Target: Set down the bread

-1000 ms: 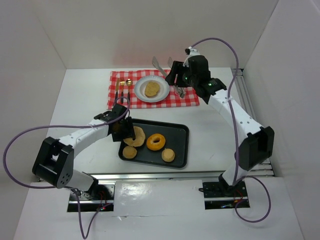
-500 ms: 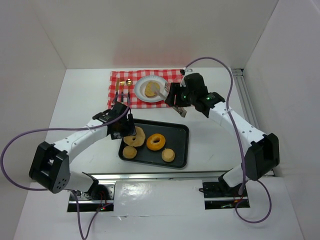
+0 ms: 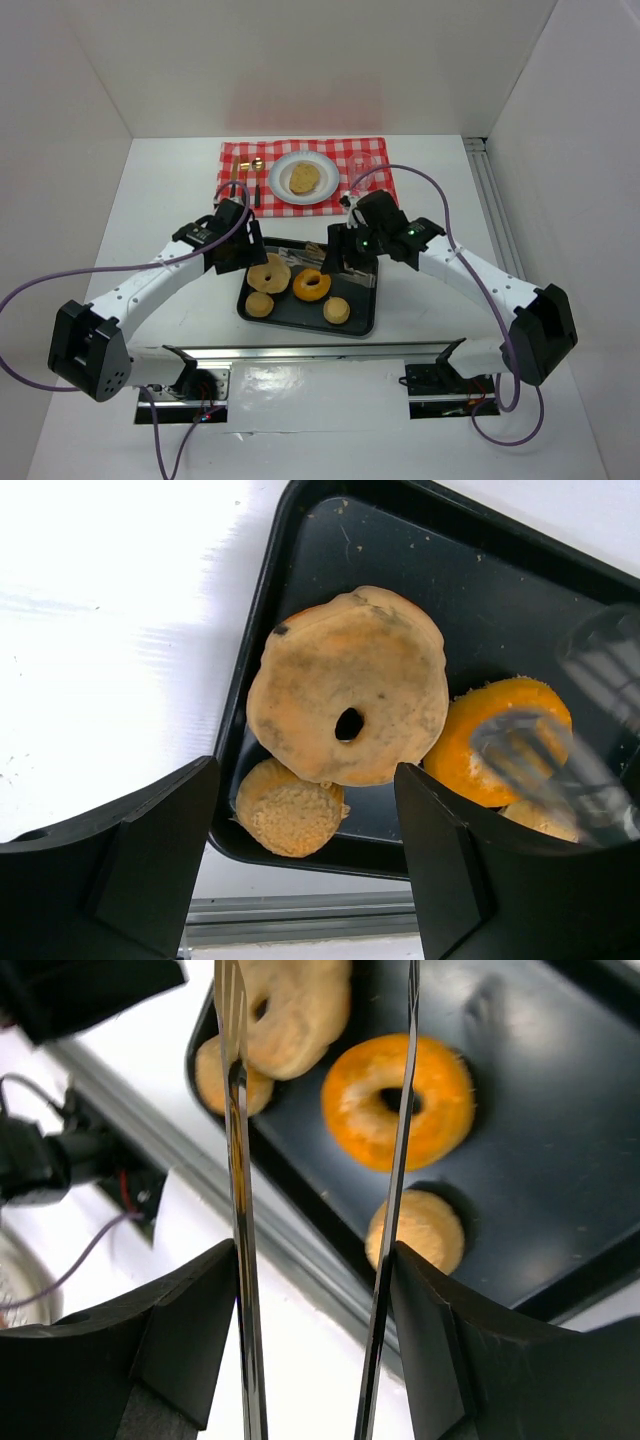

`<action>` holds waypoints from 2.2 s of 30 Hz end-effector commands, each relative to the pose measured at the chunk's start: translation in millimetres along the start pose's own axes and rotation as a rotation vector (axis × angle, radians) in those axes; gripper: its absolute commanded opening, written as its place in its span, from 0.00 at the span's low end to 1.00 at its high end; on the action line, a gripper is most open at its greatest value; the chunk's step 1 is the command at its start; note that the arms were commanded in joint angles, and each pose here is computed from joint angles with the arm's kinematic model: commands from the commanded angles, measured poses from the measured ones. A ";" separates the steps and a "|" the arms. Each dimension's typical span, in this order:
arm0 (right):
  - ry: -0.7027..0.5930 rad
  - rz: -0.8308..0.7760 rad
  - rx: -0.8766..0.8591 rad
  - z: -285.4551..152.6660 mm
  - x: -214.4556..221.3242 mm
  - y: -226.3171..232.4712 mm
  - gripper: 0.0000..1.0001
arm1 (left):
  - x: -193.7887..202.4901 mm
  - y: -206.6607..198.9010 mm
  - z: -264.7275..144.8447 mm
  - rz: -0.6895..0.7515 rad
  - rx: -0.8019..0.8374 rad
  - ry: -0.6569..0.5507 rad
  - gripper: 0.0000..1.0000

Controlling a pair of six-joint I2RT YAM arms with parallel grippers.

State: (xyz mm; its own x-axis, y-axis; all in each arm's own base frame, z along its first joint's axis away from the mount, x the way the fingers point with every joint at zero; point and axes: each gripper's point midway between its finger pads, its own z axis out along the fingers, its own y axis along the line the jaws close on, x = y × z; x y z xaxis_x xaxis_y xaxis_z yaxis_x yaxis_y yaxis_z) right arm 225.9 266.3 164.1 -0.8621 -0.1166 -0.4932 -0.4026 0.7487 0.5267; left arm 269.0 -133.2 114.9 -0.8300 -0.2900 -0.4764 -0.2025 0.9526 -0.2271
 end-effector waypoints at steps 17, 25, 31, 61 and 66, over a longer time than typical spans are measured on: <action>0.149 -0.100 -0.113 39.1 25.1 31.8 0.58 | -33.1 8.4 -19.2 -0.056 0.050 -0.068 0.84; 0.156 -0.123 -0.099 48.1 14.9 32.0 0.56 | -35.5 5.5 -21.7 -0.048 0.069 -0.079 0.84; 0.199 -0.138 -0.089 52.8 18.5 28.6 0.46 | -39.2 7.3 -26.3 -0.048 0.074 -0.097 0.84; -0.383 -0.094 0.145 3.0 -222.6 -30.7 0.21 | -63.4 20.9 -38.1 -0.074 0.076 -0.147 0.84; -0.367 -0.066 0.130 39.0 -238.7 -54.2 0.21 | -63.9 28.1 -35.2 -0.090 0.056 -0.137 0.84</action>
State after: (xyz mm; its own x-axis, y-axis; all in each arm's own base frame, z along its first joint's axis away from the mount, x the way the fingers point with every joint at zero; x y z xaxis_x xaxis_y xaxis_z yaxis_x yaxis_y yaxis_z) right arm 451.0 261.7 212.3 -0.7012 0.0457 -0.7115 -0.3243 0.8682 0.3754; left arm 290.9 -87.6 150.4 -0.7554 -0.3907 -0.5261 -0.2647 0.9163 -0.3004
